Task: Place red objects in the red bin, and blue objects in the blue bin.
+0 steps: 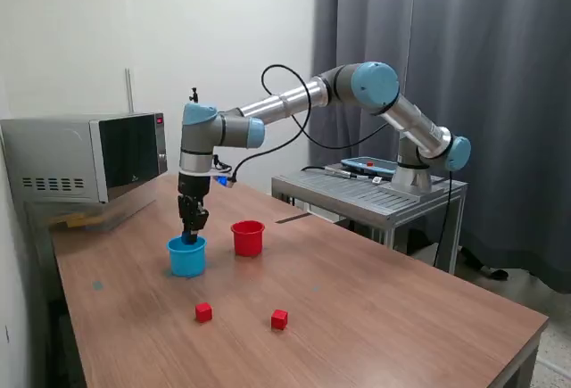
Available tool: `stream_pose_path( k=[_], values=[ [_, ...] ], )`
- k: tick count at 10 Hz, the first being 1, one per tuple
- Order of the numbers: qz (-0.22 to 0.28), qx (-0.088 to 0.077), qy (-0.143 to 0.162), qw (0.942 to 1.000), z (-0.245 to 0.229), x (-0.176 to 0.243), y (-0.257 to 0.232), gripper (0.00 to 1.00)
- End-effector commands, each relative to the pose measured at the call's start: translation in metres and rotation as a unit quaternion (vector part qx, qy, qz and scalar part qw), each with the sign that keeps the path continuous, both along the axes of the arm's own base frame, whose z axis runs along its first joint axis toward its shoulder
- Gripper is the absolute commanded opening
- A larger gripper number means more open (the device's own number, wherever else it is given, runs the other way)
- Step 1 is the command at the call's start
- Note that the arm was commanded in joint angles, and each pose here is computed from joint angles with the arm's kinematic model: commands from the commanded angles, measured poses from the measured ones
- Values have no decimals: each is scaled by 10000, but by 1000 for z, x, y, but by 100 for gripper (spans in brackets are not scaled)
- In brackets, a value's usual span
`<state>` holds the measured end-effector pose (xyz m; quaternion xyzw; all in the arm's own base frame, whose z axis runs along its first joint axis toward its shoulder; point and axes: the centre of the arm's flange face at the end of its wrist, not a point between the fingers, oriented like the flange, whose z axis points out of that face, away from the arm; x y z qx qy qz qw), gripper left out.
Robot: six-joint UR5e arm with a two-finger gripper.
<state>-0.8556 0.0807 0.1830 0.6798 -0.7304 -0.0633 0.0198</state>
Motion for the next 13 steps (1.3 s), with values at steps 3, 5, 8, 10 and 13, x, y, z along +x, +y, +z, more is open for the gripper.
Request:
stream_pose_path(
  k=[3,5,8,10,13],
  values=[
    [-52,5,12,10000,0,0,4,100],
    [-60,15,26,10000,0,0,4,100],
    [0,41,147,9999,19,-4,-10,100],
    [246,31,166,9996,42,5,-57,100],
    [353,-73,-24,9993,41,19,-165,100]
  ],
)
